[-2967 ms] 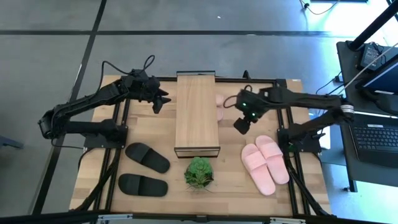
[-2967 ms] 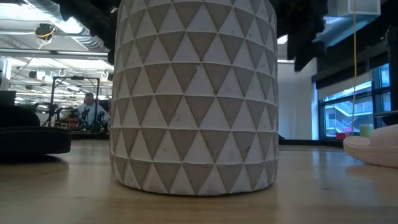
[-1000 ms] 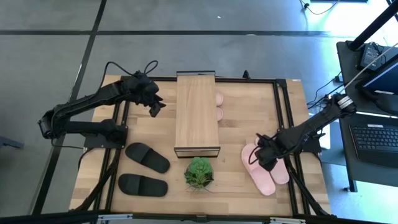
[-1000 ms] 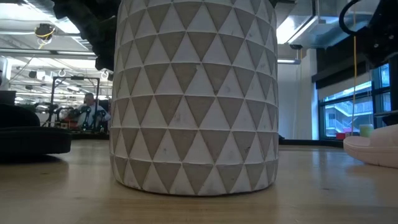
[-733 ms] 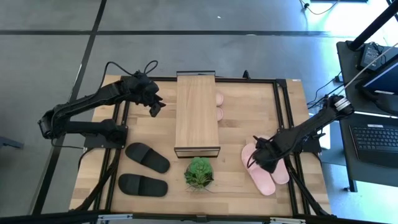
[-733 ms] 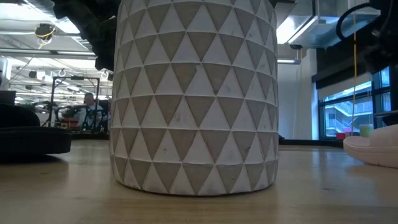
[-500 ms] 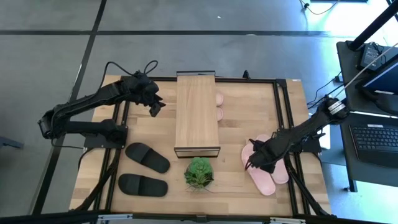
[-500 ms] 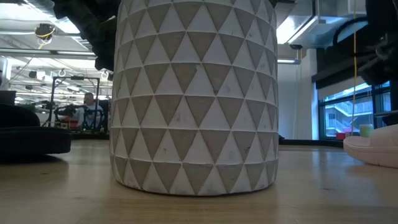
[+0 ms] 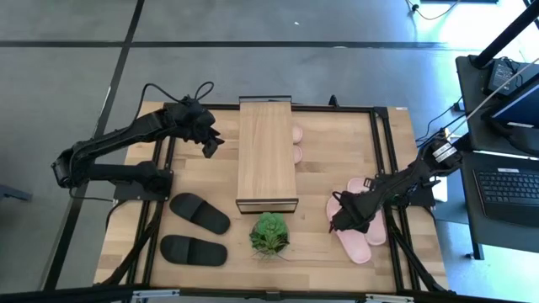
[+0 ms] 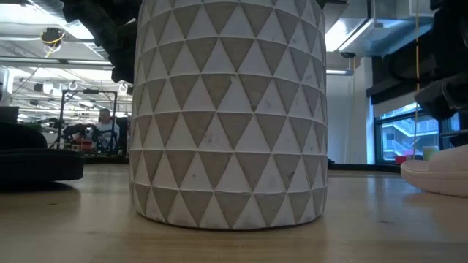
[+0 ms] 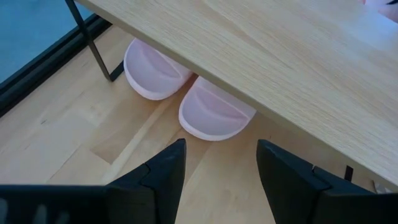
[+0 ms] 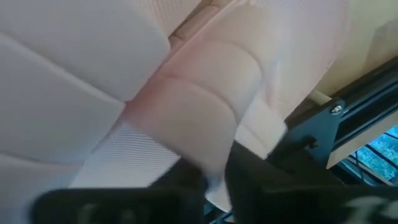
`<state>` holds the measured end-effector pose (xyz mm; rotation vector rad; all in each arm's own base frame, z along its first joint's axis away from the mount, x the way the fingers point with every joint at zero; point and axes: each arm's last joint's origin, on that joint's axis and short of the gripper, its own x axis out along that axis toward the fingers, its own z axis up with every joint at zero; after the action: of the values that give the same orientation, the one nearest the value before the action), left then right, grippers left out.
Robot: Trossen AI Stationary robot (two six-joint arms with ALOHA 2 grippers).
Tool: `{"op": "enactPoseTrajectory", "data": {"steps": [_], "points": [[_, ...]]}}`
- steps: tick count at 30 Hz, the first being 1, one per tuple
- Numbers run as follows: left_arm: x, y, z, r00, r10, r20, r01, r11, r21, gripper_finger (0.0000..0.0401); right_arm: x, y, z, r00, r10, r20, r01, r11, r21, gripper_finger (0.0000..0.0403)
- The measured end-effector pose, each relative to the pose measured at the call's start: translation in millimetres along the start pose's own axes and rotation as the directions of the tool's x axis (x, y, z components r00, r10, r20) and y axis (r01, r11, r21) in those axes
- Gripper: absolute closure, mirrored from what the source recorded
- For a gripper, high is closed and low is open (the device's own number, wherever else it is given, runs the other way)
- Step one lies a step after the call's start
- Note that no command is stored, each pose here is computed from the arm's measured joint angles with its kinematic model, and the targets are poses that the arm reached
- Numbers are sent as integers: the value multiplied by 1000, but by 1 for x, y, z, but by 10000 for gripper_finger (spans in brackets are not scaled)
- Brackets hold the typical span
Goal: Pick and place slides into the shelf
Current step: Put the pink slipper under the shelf
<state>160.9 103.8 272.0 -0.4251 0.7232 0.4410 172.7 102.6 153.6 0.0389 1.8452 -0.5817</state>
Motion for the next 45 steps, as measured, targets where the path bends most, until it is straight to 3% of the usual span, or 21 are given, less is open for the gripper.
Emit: {"op": "enactPoseTrajectory", "data": {"steps": [2, 10, 15, 19, 25, 35, 40, 45], "points": [[0, 0, 0, 1000, 0, 0, 0, 1000, 0, 214, -3, 0, 1, 1000, 3, 9, -3, 1000, -2, 387], [0, 0, 0, 1000, 2, 0, -2, 1000, 3, 214, -32, -3, 0, 999, 0, 43, -3, 997, 72, 390], [0, 1, 0, 999, 37, 4, -37, 999, 3, 214, -65, -21, -8, 994, -84, 73, 72, 985, 160, 390], [0, 1, 0, 999, 52, 7, -52, 999, 3, 214, -91, -32, -7, 969, -50, 241, -7, 974, 228, 390], [0, 1, 0, 999, 52, 8, -52, 999, 1, 214, -116, -60, 11, 915, -100, 392, -36, 945, 325, 391], [0, 1, 0, 999, 52, 9, -52, 999, -5, 214, -121, -119, 57, 900, -184, 395, 86, 964, 252, 391], [0, 1, 0, 999, 52, 8, -52, 999, -5, 214, -118, -145, 84, 867, -207, 454, 182, 978, 98, 391], [0, 1, 0, 999, 52, 9, -52, 999, -7, 214, -115, -170, 105, 831, -218, 513, 287, 956, -59, 391]]}}
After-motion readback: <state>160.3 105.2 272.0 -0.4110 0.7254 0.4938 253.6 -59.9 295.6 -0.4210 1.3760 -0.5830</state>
